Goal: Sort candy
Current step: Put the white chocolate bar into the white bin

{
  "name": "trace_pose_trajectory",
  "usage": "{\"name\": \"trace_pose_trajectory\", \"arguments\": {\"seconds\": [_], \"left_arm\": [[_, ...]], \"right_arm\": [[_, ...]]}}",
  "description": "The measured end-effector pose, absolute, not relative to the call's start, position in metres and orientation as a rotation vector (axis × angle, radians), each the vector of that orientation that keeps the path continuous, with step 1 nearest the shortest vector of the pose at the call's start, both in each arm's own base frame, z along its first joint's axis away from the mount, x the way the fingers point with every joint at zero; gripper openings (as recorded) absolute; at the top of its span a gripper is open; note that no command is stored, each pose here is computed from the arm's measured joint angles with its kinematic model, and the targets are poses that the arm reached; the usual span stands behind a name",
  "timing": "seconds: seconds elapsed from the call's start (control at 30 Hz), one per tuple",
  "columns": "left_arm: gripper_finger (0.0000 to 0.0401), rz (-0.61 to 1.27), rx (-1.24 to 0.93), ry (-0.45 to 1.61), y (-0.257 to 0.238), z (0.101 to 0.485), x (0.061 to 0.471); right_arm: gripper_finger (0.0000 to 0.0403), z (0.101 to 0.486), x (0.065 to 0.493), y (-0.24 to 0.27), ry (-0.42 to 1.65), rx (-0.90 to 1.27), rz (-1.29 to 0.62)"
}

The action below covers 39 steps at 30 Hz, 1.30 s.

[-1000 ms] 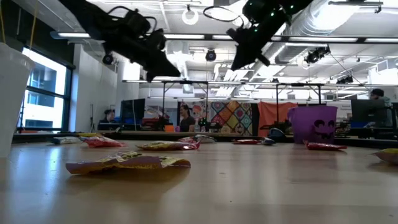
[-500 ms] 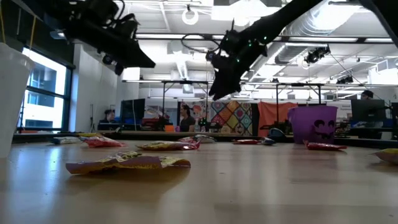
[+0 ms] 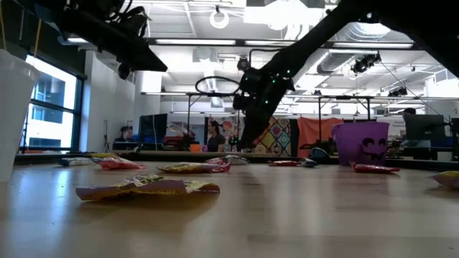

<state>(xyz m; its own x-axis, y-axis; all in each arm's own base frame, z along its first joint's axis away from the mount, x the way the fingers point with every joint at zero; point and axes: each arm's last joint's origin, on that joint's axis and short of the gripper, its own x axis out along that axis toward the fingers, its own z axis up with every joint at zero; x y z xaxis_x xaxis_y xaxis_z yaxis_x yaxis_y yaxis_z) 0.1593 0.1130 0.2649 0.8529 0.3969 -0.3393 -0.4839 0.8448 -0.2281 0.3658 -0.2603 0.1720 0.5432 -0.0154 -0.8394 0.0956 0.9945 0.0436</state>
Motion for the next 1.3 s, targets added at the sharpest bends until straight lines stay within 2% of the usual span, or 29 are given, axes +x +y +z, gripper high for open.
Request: {"name": "trace_pose_trajectory", "arguments": {"seconds": [0.3, 0.47, 0.63, 0.87, 0.93, 1.13, 1.3], "left_arm": [[0.0, 0.469, -0.327, 0.295, 0.112, 0.264, 0.159], [0.0, 0.453, -0.331, 0.298, 0.109, 0.264, 0.161], [0.0, 0.434, -0.349, 0.302, 0.105, 0.263, 0.163], [0.0, 0.419, -0.384, 0.285, 0.1, 0.266, 0.164], [0.0, 0.42, -0.399, 0.273, 0.1, 0.267, 0.163], [0.0003, 0.44, -0.539, 0.237, 0.099, 0.268, 0.162], [0.0036, 0.448, -0.695, 0.212, 0.098, 0.267, 0.166]], "right_arm": [[0.021, 0.155, 0.38, -0.271, 1.071, 0.094, -0.046], [0.0191, 0.149, 0.385, -0.276, 1.118, 0.083, -0.023], [0.0138, 0.149, 0.388, -0.278, 1.126, 0.077, -0.043], [0.0018, 0.151, 0.386, -0.278, 1.145, 0.097, -0.042], [0.0007, 0.154, 0.385, -0.277, 1.166, 0.111, -0.035], [0.0009, 0.193, 0.393, -0.268, 1.118, 0.178, -0.01], [0.0002, 0.244, 0.41, -0.244, 1.0, 0.161, -0.019]]}}
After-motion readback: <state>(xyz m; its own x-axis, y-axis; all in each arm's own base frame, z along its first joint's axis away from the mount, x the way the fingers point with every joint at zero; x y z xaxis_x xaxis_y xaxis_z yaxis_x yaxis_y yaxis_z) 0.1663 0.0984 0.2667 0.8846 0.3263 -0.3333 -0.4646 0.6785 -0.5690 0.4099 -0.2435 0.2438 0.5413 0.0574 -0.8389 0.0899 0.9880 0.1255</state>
